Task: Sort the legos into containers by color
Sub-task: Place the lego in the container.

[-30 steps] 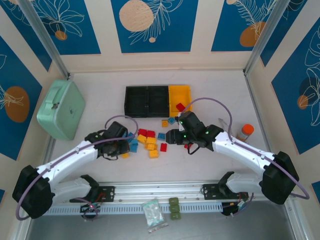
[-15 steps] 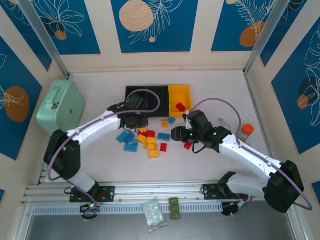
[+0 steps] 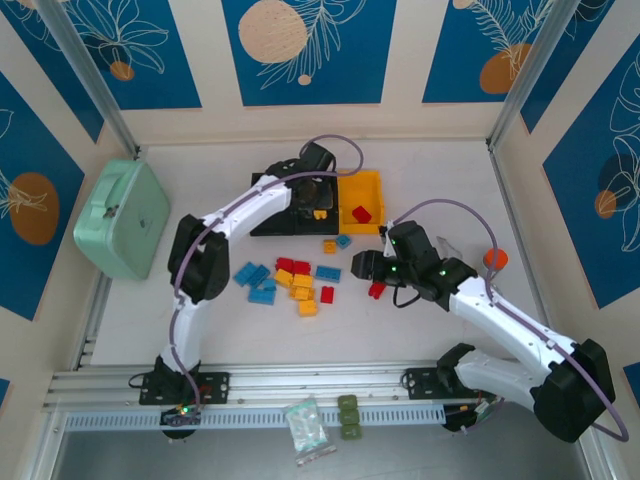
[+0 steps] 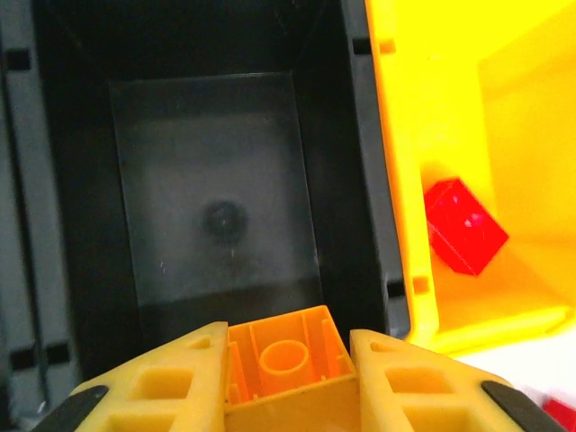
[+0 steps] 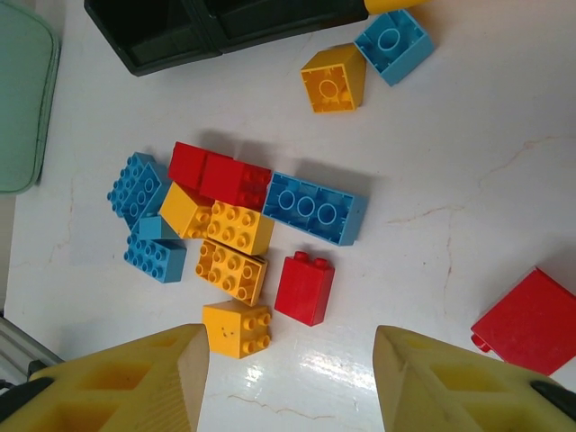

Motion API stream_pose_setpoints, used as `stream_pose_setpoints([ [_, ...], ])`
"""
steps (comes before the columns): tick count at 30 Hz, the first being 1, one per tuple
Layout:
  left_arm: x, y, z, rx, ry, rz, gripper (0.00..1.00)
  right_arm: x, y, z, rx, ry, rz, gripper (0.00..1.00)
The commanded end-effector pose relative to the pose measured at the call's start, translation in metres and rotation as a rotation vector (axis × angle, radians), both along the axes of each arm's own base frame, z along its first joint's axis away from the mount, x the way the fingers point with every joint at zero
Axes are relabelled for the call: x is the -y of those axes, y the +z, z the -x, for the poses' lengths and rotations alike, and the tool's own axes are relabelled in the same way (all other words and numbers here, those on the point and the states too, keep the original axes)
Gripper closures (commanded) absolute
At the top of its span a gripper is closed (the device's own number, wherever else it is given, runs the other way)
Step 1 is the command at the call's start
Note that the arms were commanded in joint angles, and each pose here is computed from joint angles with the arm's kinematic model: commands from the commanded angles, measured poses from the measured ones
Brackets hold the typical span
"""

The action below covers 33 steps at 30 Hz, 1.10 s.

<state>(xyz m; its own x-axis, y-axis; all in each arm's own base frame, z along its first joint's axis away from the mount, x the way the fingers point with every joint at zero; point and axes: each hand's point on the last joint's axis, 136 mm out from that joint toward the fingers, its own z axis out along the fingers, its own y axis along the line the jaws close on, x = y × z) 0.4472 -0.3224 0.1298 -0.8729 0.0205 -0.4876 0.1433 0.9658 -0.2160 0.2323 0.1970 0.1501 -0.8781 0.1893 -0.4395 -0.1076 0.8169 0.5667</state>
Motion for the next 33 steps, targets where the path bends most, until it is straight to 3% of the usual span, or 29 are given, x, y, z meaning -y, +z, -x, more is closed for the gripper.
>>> stream_pose_setpoints([
  [1,-0.011,-0.008,-0.008,-0.017,-0.003,-0.096,0.72,0.004,0.003,0.007,-0.008,-0.01,-0.027,0.48],
  [10,-0.013,-0.031,-0.022,-0.035,-0.004,-0.149,0.67,0.017,0.008,0.014,0.011,-0.044,-0.032,0.48],
  [18,-0.013,-0.025,-0.028,-0.019,-0.001,-0.145,0.51,0.018,0.009,0.014,0.012,-0.041,-0.027,0.48],
  [25,-0.012,0.011,-0.02,0.025,-0.03,-0.126,0.49,0.021,0.007,0.014,-0.005,-0.053,-0.015,0.48],
  [33,-0.021,0.056,0.028,0.059,-0.103,-0.011,0.46,0.024,0.0,0.01,-0.041,-0.049,0.04,0.47],
])
